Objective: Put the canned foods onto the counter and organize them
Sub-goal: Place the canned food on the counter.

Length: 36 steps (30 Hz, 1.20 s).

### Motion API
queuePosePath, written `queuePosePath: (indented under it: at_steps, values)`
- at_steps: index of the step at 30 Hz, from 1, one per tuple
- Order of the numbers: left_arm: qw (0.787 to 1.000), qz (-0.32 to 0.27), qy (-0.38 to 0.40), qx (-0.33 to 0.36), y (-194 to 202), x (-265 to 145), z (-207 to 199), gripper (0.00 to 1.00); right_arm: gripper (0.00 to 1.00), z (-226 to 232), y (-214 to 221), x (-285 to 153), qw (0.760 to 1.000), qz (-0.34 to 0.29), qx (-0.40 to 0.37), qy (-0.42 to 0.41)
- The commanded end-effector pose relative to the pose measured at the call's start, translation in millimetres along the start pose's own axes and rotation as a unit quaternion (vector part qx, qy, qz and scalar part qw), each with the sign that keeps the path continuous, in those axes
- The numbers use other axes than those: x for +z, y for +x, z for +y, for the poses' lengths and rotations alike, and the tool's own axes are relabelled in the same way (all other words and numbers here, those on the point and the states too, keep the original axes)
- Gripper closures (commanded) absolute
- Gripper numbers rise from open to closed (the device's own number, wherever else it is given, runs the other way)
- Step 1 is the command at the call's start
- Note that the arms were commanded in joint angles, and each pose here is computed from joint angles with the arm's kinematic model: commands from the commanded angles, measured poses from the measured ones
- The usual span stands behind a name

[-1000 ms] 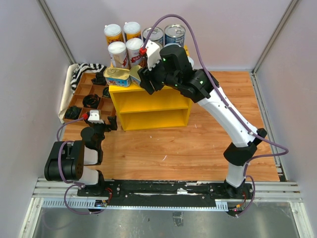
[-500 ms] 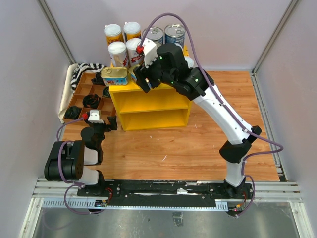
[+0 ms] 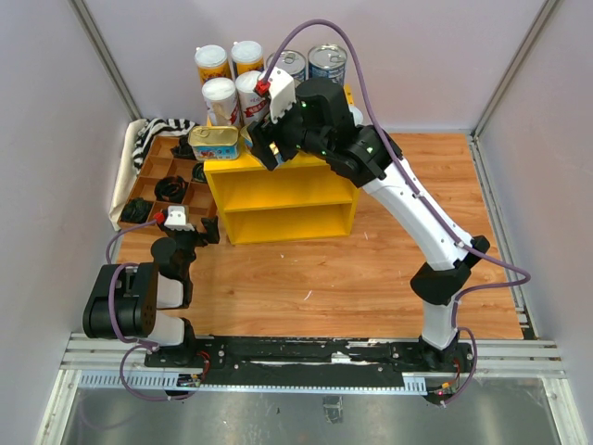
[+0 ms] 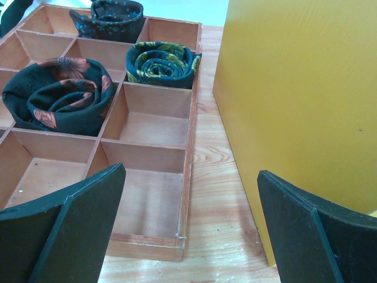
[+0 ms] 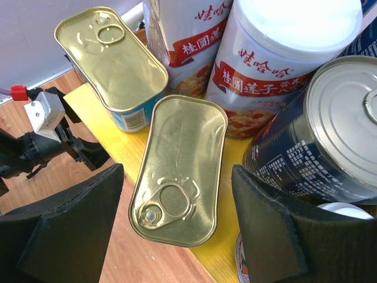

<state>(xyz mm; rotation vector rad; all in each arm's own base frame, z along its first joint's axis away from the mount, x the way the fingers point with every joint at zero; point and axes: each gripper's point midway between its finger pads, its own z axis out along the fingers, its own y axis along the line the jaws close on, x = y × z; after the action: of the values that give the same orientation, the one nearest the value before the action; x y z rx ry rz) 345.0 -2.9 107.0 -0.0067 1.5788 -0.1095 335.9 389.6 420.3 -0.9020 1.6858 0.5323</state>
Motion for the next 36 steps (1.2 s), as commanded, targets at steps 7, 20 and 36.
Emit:
queuePosePath:
  at_steps: [7,20,36]
  values:
    - [1.000,-0.015,0.006,0.008,-8.5,3.5,-2.2,0.00,0.23,7.3,-34.8,-13.5,0.997,-0.065,0.001,-0.031]
    - [1.000,-0.015,0.005,0.008,-8.7,3.5,-2.0,0.00,0.48,29.7,-38.8,-18.3,0.994,-0.089,-0.046,-0.047]
    - [1.000,-0.015,0.005,0.008,-8.6,3.7,-2.0,0.00,0.65,28.2,-4.8,-2.3,0.996,-0.035,-0.077,-0.041]
